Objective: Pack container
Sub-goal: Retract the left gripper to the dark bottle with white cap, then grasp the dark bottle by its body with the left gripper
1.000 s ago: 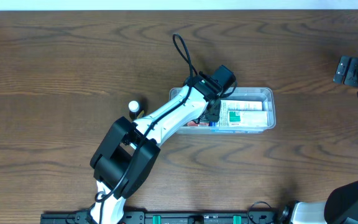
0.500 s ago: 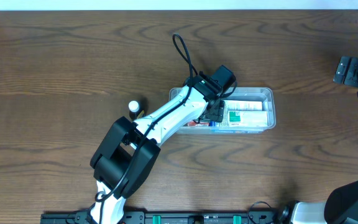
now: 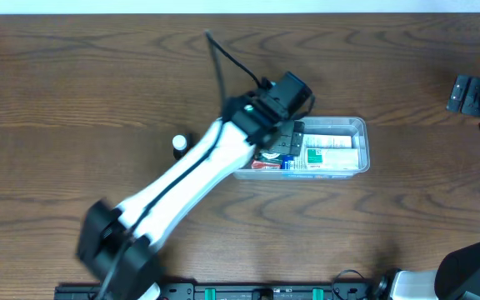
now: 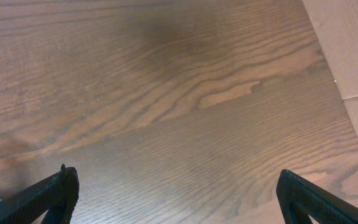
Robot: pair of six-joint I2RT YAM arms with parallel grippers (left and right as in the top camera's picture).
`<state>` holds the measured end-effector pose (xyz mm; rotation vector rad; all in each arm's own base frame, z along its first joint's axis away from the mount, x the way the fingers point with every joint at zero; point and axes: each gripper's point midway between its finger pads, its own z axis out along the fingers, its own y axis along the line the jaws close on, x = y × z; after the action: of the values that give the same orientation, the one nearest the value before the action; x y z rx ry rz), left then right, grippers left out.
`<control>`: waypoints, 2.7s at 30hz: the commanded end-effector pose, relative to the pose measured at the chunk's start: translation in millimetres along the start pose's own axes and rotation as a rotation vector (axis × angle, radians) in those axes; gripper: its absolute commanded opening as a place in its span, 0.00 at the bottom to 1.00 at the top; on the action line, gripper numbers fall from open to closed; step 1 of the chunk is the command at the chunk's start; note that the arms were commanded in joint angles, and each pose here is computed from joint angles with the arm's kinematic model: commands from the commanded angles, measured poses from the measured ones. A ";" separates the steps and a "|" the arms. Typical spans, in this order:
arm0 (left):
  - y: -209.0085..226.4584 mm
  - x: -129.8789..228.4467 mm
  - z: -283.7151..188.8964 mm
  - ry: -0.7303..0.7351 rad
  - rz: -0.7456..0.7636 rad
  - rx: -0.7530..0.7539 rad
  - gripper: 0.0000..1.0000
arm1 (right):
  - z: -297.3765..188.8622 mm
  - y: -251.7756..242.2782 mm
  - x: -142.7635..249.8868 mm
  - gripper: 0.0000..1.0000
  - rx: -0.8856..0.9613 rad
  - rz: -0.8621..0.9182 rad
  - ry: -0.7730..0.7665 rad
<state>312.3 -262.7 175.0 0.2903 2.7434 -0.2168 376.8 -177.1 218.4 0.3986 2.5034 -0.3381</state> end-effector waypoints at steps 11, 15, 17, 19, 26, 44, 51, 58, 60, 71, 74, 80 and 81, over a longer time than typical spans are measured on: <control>173.9 4.8 -58.4 0.061 -0.235 -0.193 0.98 | 2.2 -0.7 0.9 0.99 0.000 0.014 0.007; 207.5 12.4 -47.2 0.102 -0.293 -0.218 0.98 | 2.2 -0.7 1.0 0.99 0.000 0.014 0.007; 214.4 17.2 -40.2 0.136 -0.285 -0.207 0.98 | 2.2 -0.7 1.0 0.99 0.000 0.014 0.007; 214.2 20.2 -31.6 0.168 -0.269 -0.178 0.98 | 2.2 -0.7 0.9 0.99 0.000 0.014 0.007; 213.6 28.0 4.2 0.284 -0.186 -0.145 0.98 | 2.2 -0.7 1.0 0.99 0.000 0.014 0.007; 205.3 49.4 52.7 0.458 -0.175 -0.062 0.80 | 2.2 -0.7 1.0 0.99 0.000 0.014 0.007; 197.7 49.1 53.3 0.459 -0.181 -0.024 0.76 | 2.2 -0.7 1.0 0.99 0.000 0.014 0.007; 197.1 53.7 54.2 0.474 -0.182 -0.023 0.72 | 2.2 -0.8 1.0 0.99 0.001 0.014 0.007; 197.2 57.4 56.1 0.483 -0.183 -0.023 0.72 | 2.2 -0.7 1.0 0.99 0.000 0.014 0.007; 198.5 57.0 63.8 0.465 -0.215 -0.031 0.53 | 2.2 -0.7 1.0 0.99 0.000 0.014 0.007; 198.6 56.0 64.4 0.460 -0.224 -0.033 0.43 | 2.2 -0.7 1.0 0.99 0.000 0.014 0.007; 198.7 55.6 64.5 0.458 -0.259 -0.042 0.36 | 2.2 -0.7 1.0 0.99 0.000 0.014 0.007; 198.6 55.7 64.5 0.458 -0.271 -0.044 0.34 | 2.2 -0.7 1.0 0.99 0.000 0.014 0.007</control>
<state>331.9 -72.5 75.7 0.0012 3.2192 -0.1783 376.7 -177.0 218.4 0.4006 2.5034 -0.3374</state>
